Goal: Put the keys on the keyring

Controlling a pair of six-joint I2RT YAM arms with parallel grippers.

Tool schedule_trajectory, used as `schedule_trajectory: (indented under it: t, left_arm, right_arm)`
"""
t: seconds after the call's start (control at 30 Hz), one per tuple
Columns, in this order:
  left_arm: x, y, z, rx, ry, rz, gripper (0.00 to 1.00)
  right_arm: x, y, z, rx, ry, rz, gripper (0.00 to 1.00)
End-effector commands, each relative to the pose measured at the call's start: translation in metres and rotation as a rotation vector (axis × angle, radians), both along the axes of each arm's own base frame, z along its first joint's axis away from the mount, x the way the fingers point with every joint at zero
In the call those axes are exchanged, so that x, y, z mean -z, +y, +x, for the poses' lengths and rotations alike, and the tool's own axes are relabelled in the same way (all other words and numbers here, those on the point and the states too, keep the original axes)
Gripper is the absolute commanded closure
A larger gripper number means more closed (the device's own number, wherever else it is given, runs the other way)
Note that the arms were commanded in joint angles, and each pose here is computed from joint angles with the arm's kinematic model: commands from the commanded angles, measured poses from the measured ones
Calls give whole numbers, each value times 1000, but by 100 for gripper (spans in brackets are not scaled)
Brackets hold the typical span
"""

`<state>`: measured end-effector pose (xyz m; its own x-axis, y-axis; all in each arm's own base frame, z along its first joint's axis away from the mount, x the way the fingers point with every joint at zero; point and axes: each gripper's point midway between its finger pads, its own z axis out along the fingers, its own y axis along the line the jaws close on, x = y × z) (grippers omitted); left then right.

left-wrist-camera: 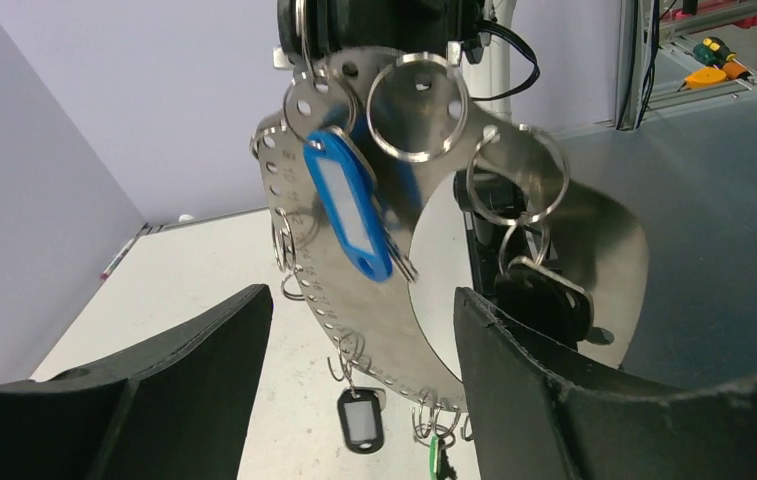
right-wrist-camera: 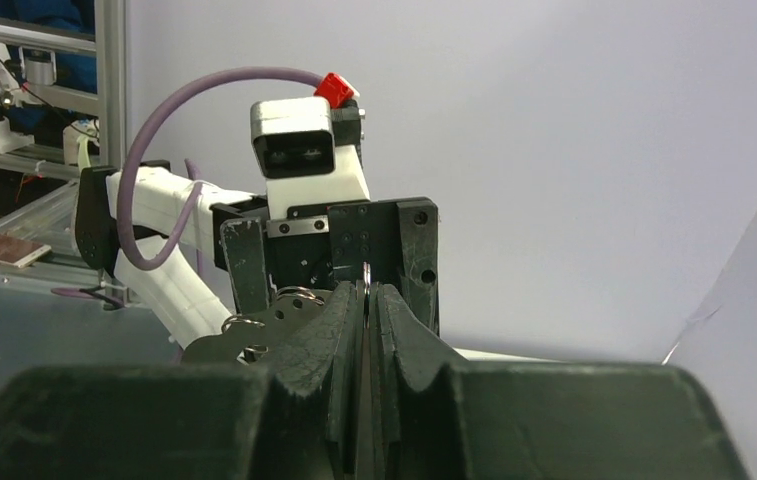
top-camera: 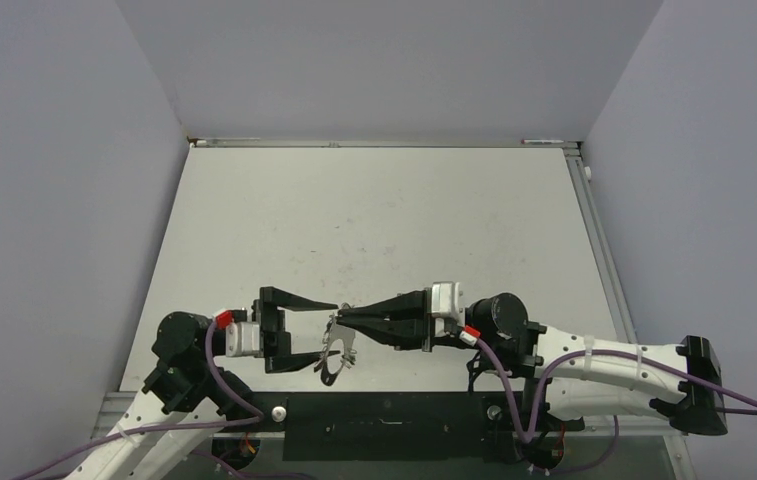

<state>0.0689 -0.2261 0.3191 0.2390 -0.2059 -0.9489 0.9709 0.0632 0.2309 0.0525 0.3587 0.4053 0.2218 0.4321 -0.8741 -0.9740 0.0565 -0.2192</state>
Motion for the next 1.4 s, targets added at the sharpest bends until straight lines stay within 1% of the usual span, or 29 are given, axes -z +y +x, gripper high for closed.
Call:
schedule_trajectory:
  t: [0.0, 0.03, 0.1, 0.2, 0.27, 0.3, 0.33, 0.43, 0.53, 0.63, 0.73, 0.93, 1.07, 1.37]
  left_arm:
    - [-8, 2, 0, -13, -26, -23, 38]
    - [-8, 2, 1, -23, -49, -22, 39]
    - [-9, 3, 4, -38, -53, -20, 43]
    - [-9, 3, 6, -54, -60, -18, 54]
    - [-9, 4, 6, -58, -64, -17, 64]
    - [-9, 4, 6, -58, -64, -16, 67]
    - [-9, 4, 6, -59, -64, -15, 68]
    - [-10, 5, 7, -66, -66, -15, 67]
    - [-10, 6, 7, -72, -71, -21, 54]
    - [-10, 5, 7, -71, -68, -21, 47]
    - [-11, 6, 7, -73, -70, -24, 45]
    - [-11, 6, 8, -75, -69, -24, 45]
    - [-11, 6, 7, -73, -71, -24, 50]
    - [-11, 7, 6, -75, -80, -22, 69]
  right_arm:
    - [-19, 2, -2, 0, -16, 59, 95]
    - [-16, 4, -2, -4, -13, 54, 95]
    - [-16, 6, -3, -10, -13, 51, 95]
    - [-16, 6, -4, -15, -11, 49, 95]
    - [-18, 6, -5, -22, -10, 51, 95]
    - [-19, 5, -6, -24, -8, 50, 95]
    - [-19, 5, -6, -24, -9, 52, 95]
    - [-18, 4, -6, -20, -4, 49, 95]
    - [-17, 4, -5, -16, -3, 47, 95]
    - [-18, 5, -5, -15, -6, 47, 95]
    - [-17, 7, -5, -17, -8, 44, 95]
    - [-18, 8, -7, -29, -4, 44, 95]
    - [-19, 7, -8, -30, -5, 46, 95]
    - [-20, 5, -7, -11, -15, 36, 95]
